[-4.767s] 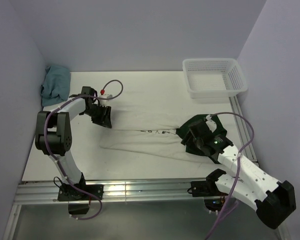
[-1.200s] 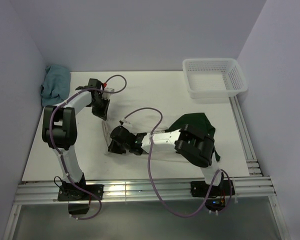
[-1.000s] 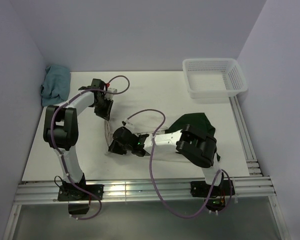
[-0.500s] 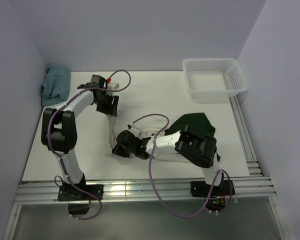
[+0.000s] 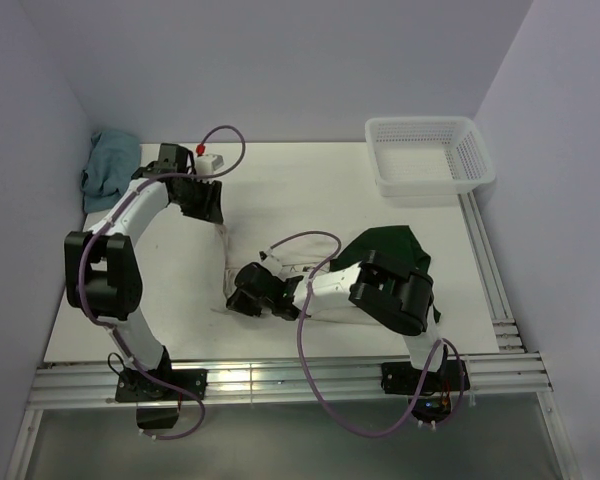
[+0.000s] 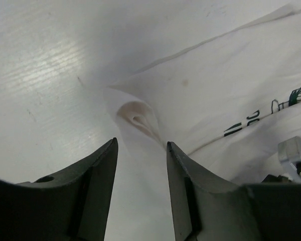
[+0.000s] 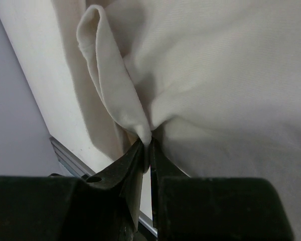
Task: Roll the t-shirts
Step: Roll the tshirt
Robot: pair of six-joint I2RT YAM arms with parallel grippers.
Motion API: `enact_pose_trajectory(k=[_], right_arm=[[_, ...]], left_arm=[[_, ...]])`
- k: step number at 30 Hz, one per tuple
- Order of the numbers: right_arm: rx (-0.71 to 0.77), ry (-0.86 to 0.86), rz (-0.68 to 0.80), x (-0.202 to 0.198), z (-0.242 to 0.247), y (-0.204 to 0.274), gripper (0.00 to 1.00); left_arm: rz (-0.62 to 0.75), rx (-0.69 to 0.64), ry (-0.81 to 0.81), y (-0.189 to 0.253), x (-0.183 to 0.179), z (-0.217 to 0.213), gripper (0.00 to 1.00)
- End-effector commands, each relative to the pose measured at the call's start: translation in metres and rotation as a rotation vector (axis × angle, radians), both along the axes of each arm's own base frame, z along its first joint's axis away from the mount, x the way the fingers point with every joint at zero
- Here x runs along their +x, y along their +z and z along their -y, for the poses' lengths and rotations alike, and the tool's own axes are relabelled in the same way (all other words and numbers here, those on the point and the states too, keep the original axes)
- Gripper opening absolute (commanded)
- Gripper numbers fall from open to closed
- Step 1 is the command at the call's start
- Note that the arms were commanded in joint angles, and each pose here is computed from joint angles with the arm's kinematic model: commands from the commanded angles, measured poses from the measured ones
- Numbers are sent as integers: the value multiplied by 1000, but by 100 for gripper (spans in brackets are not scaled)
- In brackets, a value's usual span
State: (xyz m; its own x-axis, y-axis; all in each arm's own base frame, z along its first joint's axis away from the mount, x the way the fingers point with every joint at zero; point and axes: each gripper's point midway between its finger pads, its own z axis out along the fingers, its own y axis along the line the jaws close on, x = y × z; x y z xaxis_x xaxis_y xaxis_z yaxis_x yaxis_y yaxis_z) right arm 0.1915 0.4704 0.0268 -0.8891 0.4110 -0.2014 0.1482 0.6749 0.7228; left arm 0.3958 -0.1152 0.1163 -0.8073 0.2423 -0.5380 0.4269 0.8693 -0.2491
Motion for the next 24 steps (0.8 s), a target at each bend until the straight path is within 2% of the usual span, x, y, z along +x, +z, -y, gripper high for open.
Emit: enact_pose_trajectory(k=[1, 7, 10, 19, 21, 24], right_arm=[[51, -41, 24, 6, 1, 23, 15], [66, -58, 11, 5, 2, 23, 15], [67, -66, 8, 5, 4, 22, 15], [72, -68, 1, 4, 4, 21, 16], [72, -69, 4, 5, 4, 22, 18], [69, -71, 11, 5, 6, 26, 29]], left_arm=[[22, -15, -45, 8, -14, -4, 48], [-39, -18, -67, -19, -28, -4, 29], [-68, -28, -70, -29, -31, 0, 25], [-136, -31, -88, -64, -33, 16, 21], [-138, -29, -93, -67, -32, 20, 20], [-153, -24, -92, -74, -31, 21, 20]])
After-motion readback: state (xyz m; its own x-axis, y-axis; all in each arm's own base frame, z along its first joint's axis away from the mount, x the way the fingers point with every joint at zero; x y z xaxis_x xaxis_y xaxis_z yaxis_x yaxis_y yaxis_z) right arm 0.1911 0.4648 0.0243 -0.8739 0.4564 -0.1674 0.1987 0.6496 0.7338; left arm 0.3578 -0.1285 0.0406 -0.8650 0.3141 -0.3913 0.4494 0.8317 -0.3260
